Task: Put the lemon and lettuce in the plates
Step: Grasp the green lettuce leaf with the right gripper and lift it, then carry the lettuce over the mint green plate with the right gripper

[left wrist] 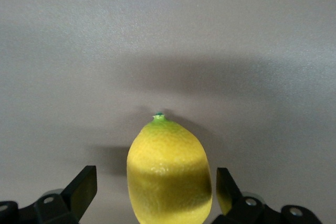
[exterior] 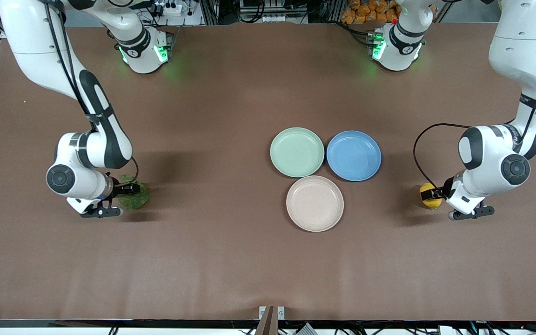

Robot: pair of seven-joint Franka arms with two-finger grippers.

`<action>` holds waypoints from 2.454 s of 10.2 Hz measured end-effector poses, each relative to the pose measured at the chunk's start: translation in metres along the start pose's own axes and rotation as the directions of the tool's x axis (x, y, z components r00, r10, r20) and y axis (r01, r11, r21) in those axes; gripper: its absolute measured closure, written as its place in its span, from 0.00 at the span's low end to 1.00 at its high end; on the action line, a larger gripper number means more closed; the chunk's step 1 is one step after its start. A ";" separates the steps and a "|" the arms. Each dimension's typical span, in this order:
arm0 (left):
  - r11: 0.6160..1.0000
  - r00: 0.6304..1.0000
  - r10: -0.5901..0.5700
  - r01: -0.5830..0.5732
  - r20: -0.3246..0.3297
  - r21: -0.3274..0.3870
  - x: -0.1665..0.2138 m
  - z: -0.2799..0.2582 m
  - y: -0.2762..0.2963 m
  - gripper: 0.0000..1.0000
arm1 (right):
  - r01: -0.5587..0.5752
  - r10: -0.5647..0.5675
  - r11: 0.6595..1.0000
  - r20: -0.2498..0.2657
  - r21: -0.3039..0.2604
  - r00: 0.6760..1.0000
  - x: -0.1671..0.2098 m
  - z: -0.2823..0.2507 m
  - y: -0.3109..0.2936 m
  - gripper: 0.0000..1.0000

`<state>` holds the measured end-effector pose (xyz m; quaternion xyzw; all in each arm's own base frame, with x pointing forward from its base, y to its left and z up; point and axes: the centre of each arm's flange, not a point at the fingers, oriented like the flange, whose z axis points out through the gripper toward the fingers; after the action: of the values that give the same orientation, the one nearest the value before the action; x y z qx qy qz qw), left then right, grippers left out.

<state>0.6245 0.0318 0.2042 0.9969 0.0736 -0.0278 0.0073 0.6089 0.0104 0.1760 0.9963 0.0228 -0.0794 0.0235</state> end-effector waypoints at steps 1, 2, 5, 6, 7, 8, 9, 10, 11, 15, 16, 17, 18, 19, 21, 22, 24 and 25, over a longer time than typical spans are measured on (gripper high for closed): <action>1.000 1.000 -0.002 0.002 0.004 0.000 -0.001 0.003 0.003 0.00 | -0.001 0.001 1.000 -0.009 -0.001 1.000 -0.004 0.007 0.000 0.21; 1.000 1.000 -0.011 0.011 0.008 0.000 -0.002 0.005 0.007 0.00 | -0.001 0.001 1.000 -0.018 0.008 1.000 -0.005 0.006 -0.004 0.35; 1.000 1.000 -0.025 0.024 0.019 0.003 -0.006 0.010 0.016 0.01 | -0.003 0.003 1.000 -0.007 0.012 1.000 -0.005 -0.002 -0.005 0.86; 1.000 0.999 -0.023 0.023 0.022 0.005 -0.007 0.012 0.015 0.11 | -0.003 0.003 1.000 0.018 0.014 1.000 -0.003 -0.007 -0.004 0.98; 1.000 1.000 -0.020 0.020 0.024 0.008 -0.008 0.012 0.015 0.26 | -0.001 0.000 1.000 0.038 0.017 0.999 0.000 -0.019 -0.005 0.98; 1.000 1.000 -0.018 0.018 0.023 0.009 -0.008 0.012 0.015 0.32 | -0.004 0.003 1.000 0.057 0.021 0.998 0.003 -0.034 -0.007 0.98; 1.000 1.000 -0.017 0.017 0.023 0.010 -0.008 0.012 0.016 0.32 | -0.019 0.017 0.999 0.074 0.025 0.997 0.005 -0.052 -0.012 0.98; 1.000 1.000 -0.016 0.016 0.023 0.010 -0.008 0.012 0.016 0.32 | -0.041 0.038 0.999 0.083 0.032 0.996 0.007 -0.066 -0.024 0.98; 1.000 1.000 -0.014 0.013 0.017 0.010 -0.007 0.010 0.017 0.32 | -0.076 0.073 0.996 0.084 0.040 0.994 0.008 -0.077 -0.047 0.98; 0.999 0.996 0.035 -0.035 -0.083 0.001 0.001 -0.046 0.049 0.32 | -0.263 0.258 0.963 0.074 0.060 0.963 -0.007 -0.090 -0.178 0.98; 0.999 0.994 0.040 -0.040 -0.097 -0.001 0.001 -0.059 0.052 0.32 | -0.299 0.296 0.953 0.062 0.056 0.953 -0.014 -0.094 -0.210 0.98; 0.999 0.995 0.039 -0.040 -0.095 -0.003 -0.001 -0.065 0.056 0.32 | -0.328 0.326 0.943 0.049 0.056 0.944 -0.020 -0.101 -0.240 0.98; 0.999 0.996 0.030 -0.031 -0.087 -0.007 -0.004 -0.065 0.062 0.32 | -0.353 0.351 0.933 0.041 0.064 0.936 -0.026 -0.108 -0.265 0.98; 1.000 0.996 0.017 -0.018 -0.083 -0.014 -0.006 -0.064 0.071 0.32 | -0.372 0.369 0.924 0.046 0.088 0.928 -0.031 -0.115 -0.286 0.98; 0.999 0.995 -0.016 0.013 -0.094 -0.030 -0.006 -0.070 0.086 0.32 | -0.393 0.387 0.908 0.070 0.142 0.919 -0.039 -0.130 -0.319 0.98; 0.999 0.994 -0.017 0.014 -0.107 -0.034 -0.002 -0.076 0.090 0.32 | -0.413 0.407 0.898 0.070 0.151 0.911 -0.043 -0.135 -0.332 0.98; 0.999 0.993 -0.035 0.031 -0.115 -0.042 -0.002 -0.081 0.100 0.32 | -0.461 0.455 0.869 0.077 0.181 0.887 -0.053 -0.147 -0.364 0.98; 0.998 0.992 -0.052 0.047 -0.117 -0.046 -0.003 -0.082 0.109 0.32 | -0.490 0.482 0.846 0.092 0.211 0.871 -0.063 -0.155 -0.389 0.98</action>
<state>0.6419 -0.0744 0.2874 0.9942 0.0992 0.0326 0.0239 0.5523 0.4034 0.3218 0.9640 -0.2397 -0.0904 -0.0711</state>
